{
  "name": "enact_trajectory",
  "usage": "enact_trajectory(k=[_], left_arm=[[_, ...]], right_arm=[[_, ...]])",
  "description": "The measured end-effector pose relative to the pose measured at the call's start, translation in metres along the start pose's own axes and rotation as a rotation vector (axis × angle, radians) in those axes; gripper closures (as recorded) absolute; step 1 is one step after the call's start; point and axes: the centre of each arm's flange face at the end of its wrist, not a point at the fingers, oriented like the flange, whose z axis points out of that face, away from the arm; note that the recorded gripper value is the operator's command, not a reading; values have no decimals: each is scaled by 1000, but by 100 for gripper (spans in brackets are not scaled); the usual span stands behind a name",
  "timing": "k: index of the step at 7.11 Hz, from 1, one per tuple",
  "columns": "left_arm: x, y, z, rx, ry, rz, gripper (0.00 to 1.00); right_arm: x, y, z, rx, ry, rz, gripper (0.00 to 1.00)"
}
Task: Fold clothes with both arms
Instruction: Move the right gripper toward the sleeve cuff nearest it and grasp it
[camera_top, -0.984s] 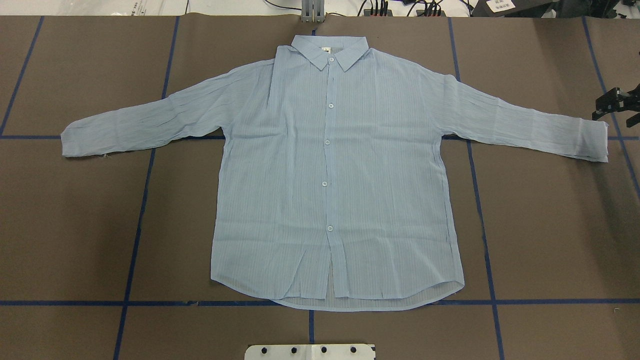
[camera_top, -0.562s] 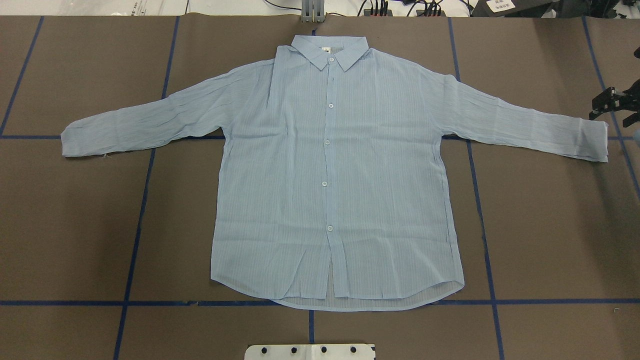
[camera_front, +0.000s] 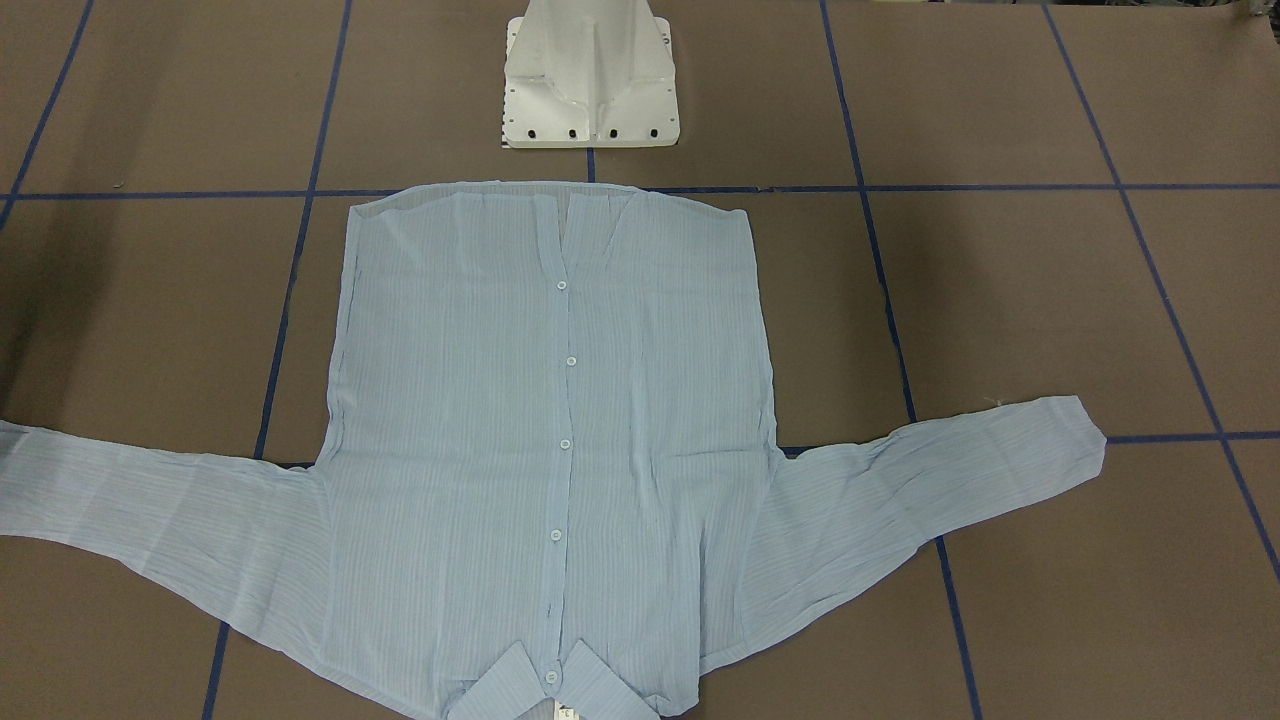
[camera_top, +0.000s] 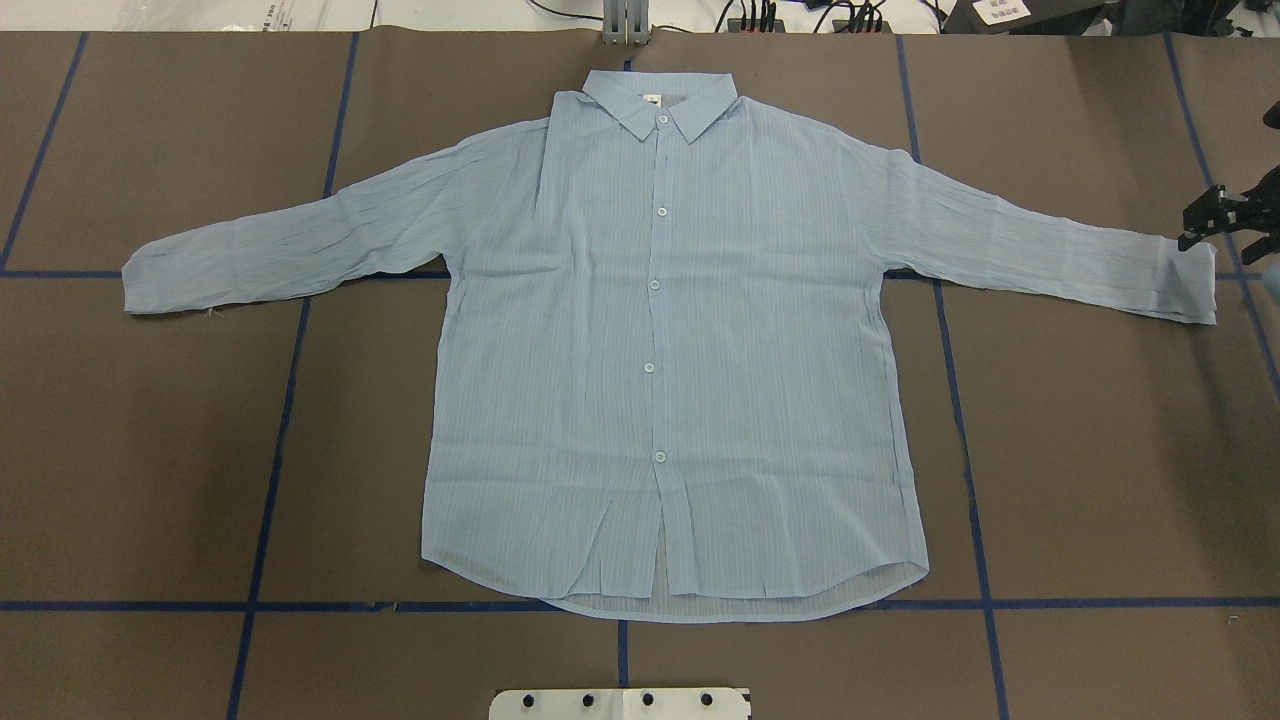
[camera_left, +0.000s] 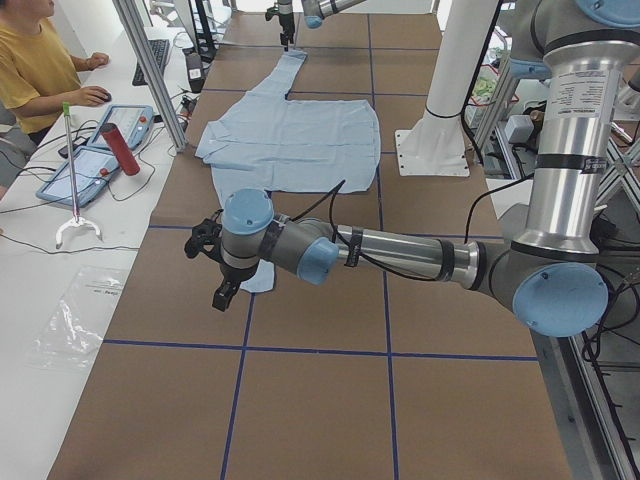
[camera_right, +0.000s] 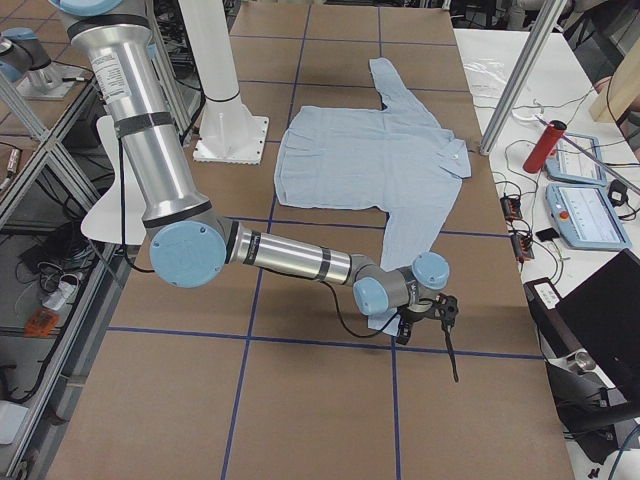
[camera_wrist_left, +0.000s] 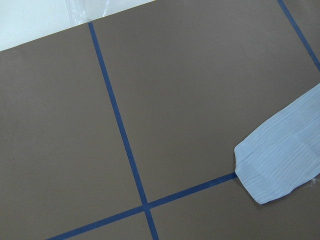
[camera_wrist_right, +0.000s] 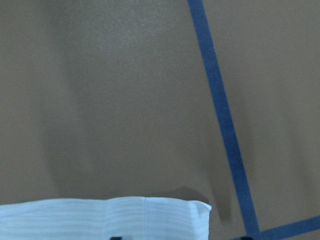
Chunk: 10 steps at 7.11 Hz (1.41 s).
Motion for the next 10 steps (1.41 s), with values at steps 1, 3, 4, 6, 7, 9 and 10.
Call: enact_trajectory(k=[1, 3, 4, 6, 7, 9, 10], left_arm=[[0, 0, 0, 0, 0, 1, 1], [0, 0, 0, 1, -1, -1, 1], [0, 0, 0, 1, -1, -2, 1], [0, 0, 0, 0, -2, -2, 1], [0, 0, 0, 0, -2, -4, 1], [0, -1, -1, 1, -2, -6, 1], [0, -1, -1, 2, -2, -6, 1]], right_arm=[[-1, 1, 3, -5, 2, -1, 39], [0, 3, 8, -13, 6, 0, 77], [1, 4, 9, -16, 6, 2, 97], [2, 5, 10, -20, 6, 6, 100], [1, 4, 9, -20, 4, 6, 100], [-10, 4, 1, -20, -27, -2, 100], [-27, 4, -16, -28, -78, -4, 100]])
